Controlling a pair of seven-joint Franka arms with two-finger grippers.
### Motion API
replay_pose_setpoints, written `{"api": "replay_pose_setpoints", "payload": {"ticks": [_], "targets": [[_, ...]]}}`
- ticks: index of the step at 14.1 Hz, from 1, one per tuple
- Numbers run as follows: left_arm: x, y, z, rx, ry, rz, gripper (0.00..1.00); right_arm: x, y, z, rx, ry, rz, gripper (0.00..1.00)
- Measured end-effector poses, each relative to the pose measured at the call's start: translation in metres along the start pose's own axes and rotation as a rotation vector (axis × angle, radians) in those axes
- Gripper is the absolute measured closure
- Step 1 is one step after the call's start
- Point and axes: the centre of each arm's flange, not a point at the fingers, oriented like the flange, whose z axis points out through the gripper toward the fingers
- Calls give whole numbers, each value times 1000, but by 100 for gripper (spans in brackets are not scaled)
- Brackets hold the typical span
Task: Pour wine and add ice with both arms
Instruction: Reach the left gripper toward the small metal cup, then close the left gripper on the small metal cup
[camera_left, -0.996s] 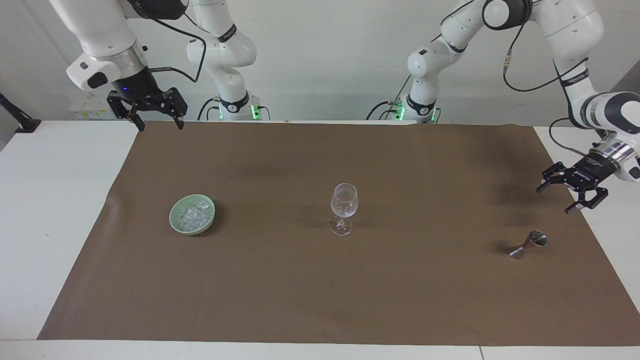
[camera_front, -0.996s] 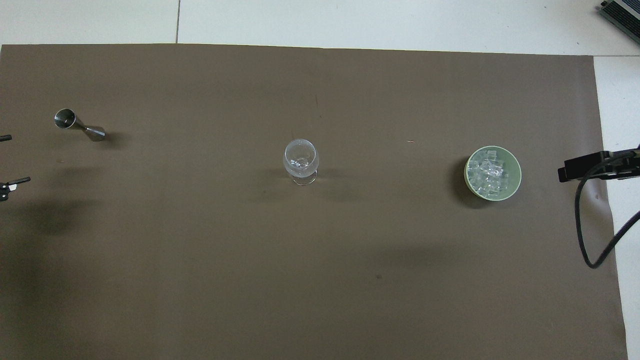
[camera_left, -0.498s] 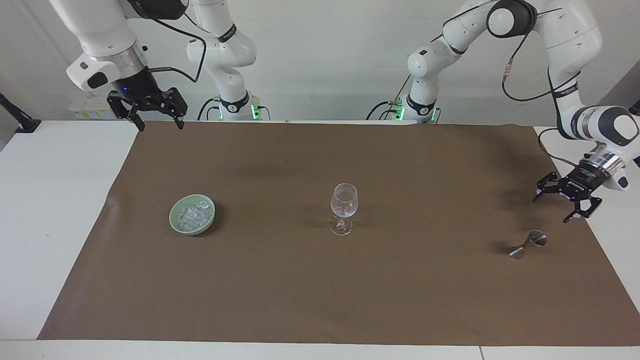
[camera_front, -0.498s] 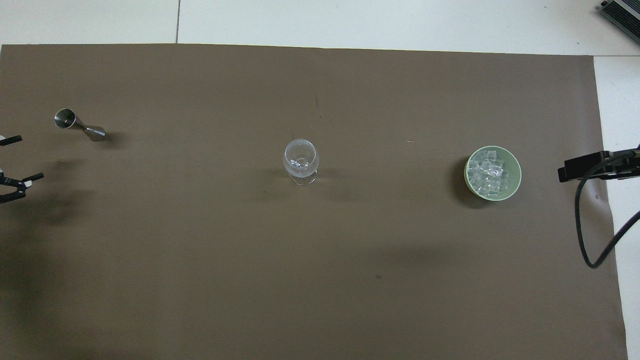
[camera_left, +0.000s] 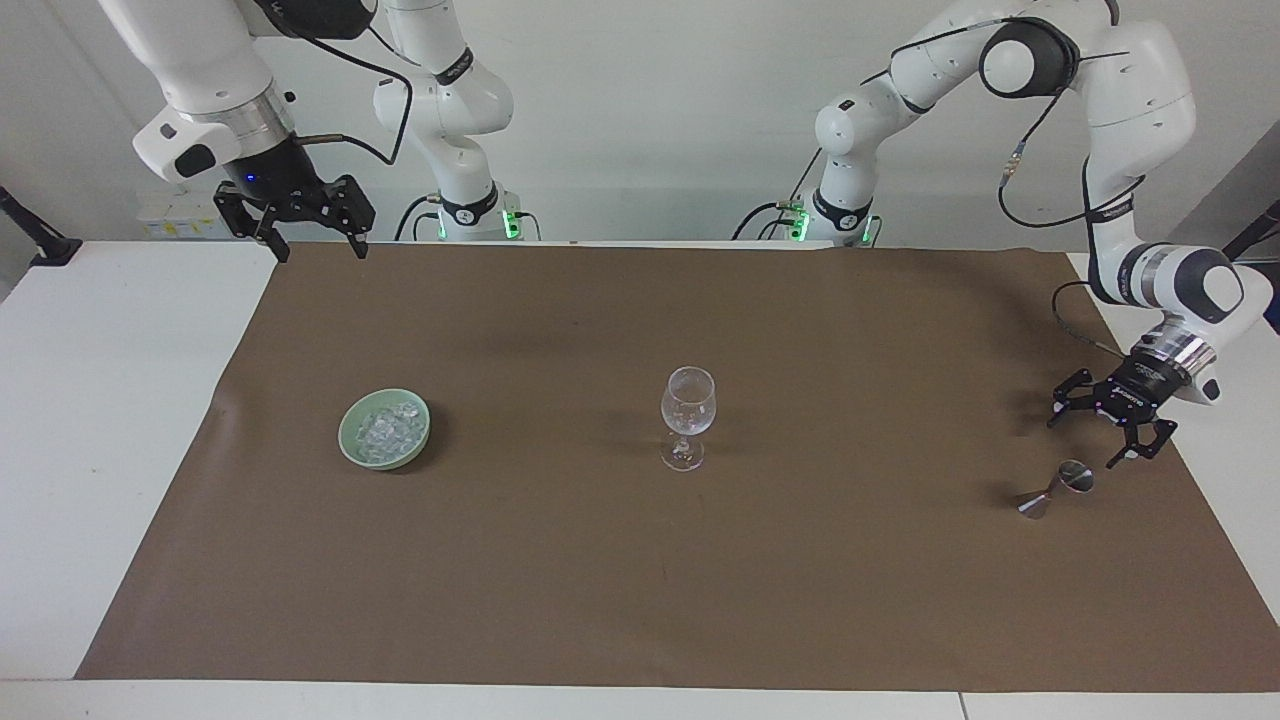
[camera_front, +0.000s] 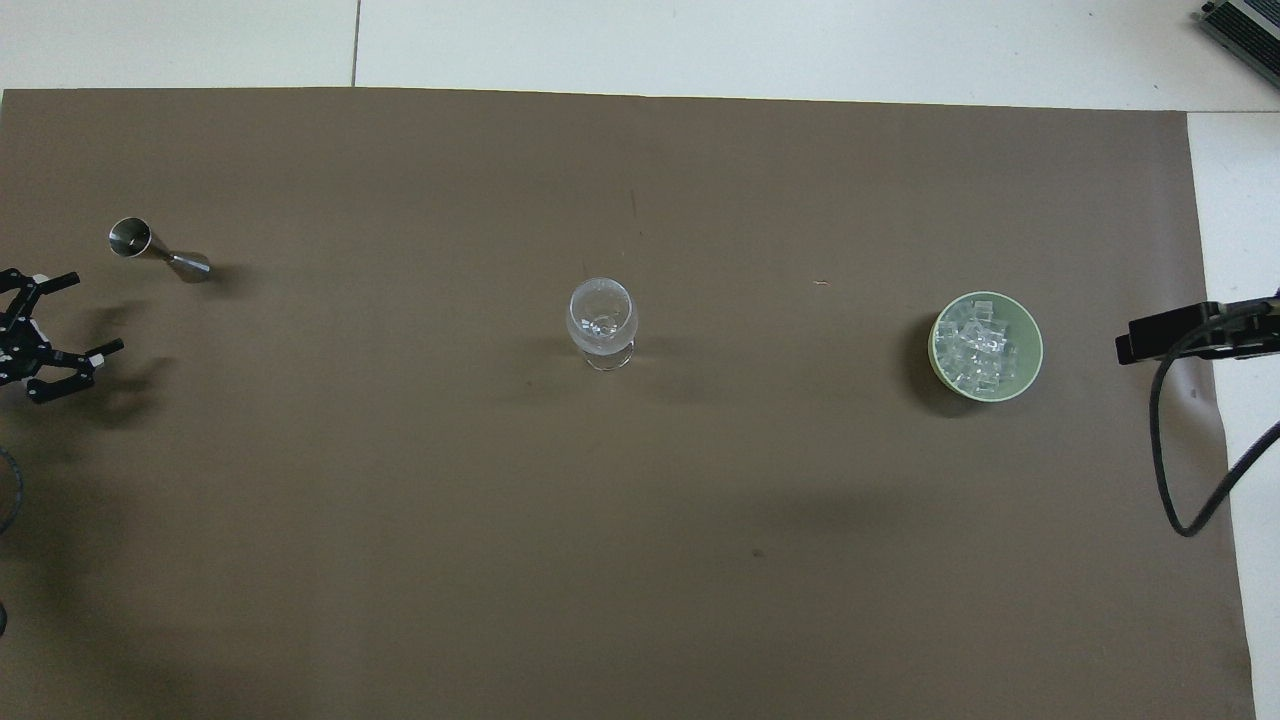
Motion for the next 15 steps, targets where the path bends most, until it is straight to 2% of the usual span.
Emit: {"api": "replay_pose_setpoints", "payload": {"ticks": [7,15], "targets": [[-4,6,8,-82,-33,-34,0,0,0,0,0,0,0,0],[-11,2,49,-90,-65,-60,0,0,0,0,0,0,0,0]]}}
